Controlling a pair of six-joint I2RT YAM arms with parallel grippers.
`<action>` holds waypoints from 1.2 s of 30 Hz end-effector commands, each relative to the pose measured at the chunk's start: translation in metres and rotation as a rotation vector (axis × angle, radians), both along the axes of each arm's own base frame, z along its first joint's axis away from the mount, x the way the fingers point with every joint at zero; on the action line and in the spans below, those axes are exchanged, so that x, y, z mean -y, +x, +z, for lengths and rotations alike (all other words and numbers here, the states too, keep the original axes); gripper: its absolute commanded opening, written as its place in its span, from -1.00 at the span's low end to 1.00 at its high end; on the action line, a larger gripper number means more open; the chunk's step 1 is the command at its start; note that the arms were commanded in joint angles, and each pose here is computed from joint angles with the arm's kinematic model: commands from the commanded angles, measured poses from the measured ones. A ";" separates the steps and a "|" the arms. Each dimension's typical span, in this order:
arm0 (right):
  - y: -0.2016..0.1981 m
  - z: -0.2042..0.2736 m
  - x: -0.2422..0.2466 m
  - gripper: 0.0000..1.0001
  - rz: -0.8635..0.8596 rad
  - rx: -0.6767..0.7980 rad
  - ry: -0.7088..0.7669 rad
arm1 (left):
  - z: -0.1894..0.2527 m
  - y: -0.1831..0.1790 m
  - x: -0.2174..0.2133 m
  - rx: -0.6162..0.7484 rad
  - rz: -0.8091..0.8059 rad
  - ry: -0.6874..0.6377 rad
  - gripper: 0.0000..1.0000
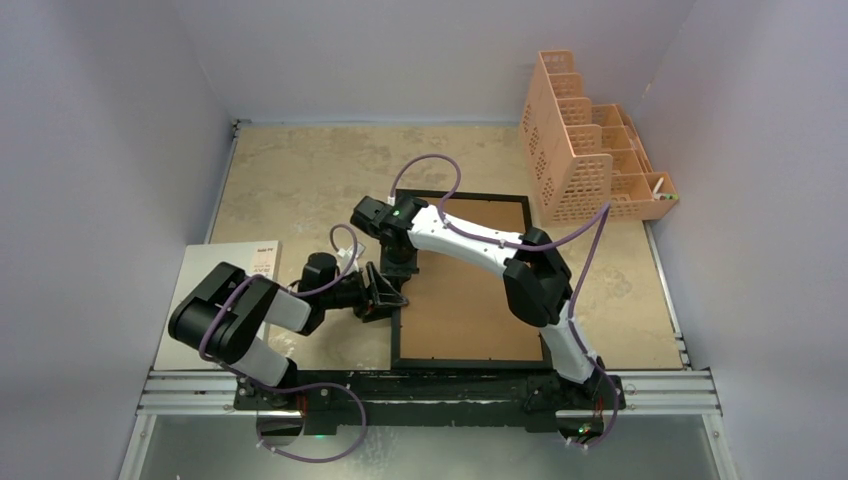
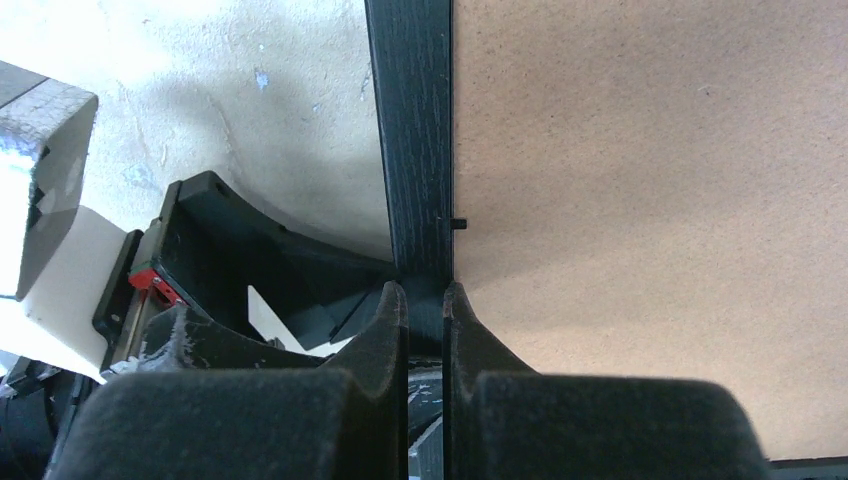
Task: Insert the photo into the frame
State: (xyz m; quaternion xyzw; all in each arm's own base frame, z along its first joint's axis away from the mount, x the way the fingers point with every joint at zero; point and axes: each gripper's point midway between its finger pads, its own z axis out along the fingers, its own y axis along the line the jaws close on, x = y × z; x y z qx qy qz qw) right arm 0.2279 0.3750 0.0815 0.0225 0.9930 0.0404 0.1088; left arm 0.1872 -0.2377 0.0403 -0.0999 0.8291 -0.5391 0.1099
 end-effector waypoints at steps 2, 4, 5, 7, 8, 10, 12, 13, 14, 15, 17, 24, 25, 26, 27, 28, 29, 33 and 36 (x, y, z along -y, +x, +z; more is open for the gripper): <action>0.003 0.048 -0.024 -1.00 -0.024 0.036 0.171 | 0.021 -0.001 0.008 0.000 -0.026 -0.084 0.01; 0.005 0.050 -0.025 -1.00 -0.026 0.039 0.180 | 0.028 -0.001 0.009 0.011 -0.030 -0.099 -0.05; 0.006 0.052 -0.025 -1.00 -0.026 0.043 0.188 | 0.031 -0.001 0.010 0.015 -0.030 -0.106 -0.08; 0.007 0.054 -0.024 -1.00 -0.031 0.044 0.201 | 0.039 -0.001 0.011 0.029 -0.031 -0.127 -0.22; 0.008 0.058 -0.024 -1.00 -0.031 0.048 0.209 | 0.043 0.000 0.011 0.034 -0.032 -0.138 -0.29; 0.010 0.061 -0.021 -1.00 -0.037 0.050 0.218 | 0.050 0.000 0.013 0.039 -0.038 -0.156 -0.48; 0.013 0.065 -0.014 -0.94 -0.053 0.059 0.220 | 0.057 0.003 0.014 0.049 -0.043 -0.171 -0.62; 0.016 0.068 -0.009 -0.82 -0.064 0.069 0.218 | 0.061 0.004 0.015 0.054 -0.047 -0.175 -0.68; 0.020 0.073 -0.004 -0.68 -0.076 0.083 0.217 | 0.064 0.005 0.015 0.059 -0.050 -0.174 -0.73; 0.023 0.077 0.001 -0.55 -0.086 0.091 0.217 | 0.066 0.008 0.015 0.068 -0.053 -0.168 -0.79; 0.032 0.089 0.011 -0.31 -0.095 0.112 0.230 | 0.070 0.014 0.014 0.082 -0.057 -0.137 -0.88; 0.071 0.157 0.054 0.32 -0.174 0.292 0.299 | 0.094 0.046 -0.005 0.149 -0.114 0.096 -1.00; 0.076 0.164 0.061 0.36 -0.185 0.319 0.310 | 0.106 0.056 -0.007 0.164 -0.126 0.109 -1.00; 0.081 0.170 0.066 0.43 -0.191 0.346 0.321 | 0.112 0.061 -0.011 0.161 -0.133 0.124 -1.00; 0.085 0.175 0.072 0.48 -0.194 0.372 0.330 | 0.117 0.067 -0.016 0.151 -0.137 0.141 -1.00; 0.088 0.179 0.076 0.52 -0.192 0.395 0.341 | 0.123 0.074 -0.021 0.157 -0.133 0.156 -1.00; 0.089 0.184 0.078 0.53 -0.188 0.417 0.357 | 0.128 0.080 -0.025 0.155 -0.132 0.172 -1.00; 0.100 0.200 0.101 0.52 -0.226 0.502 0.372 | 0.154 0.111 -0.046 0.199 -0.067 0.242 -1.00; 0.112 0.206 0.122 0.50 -0.255 0.546 0.371 | 0.171 0.129 -0.059 0.235 -0.039 0.312 -1.00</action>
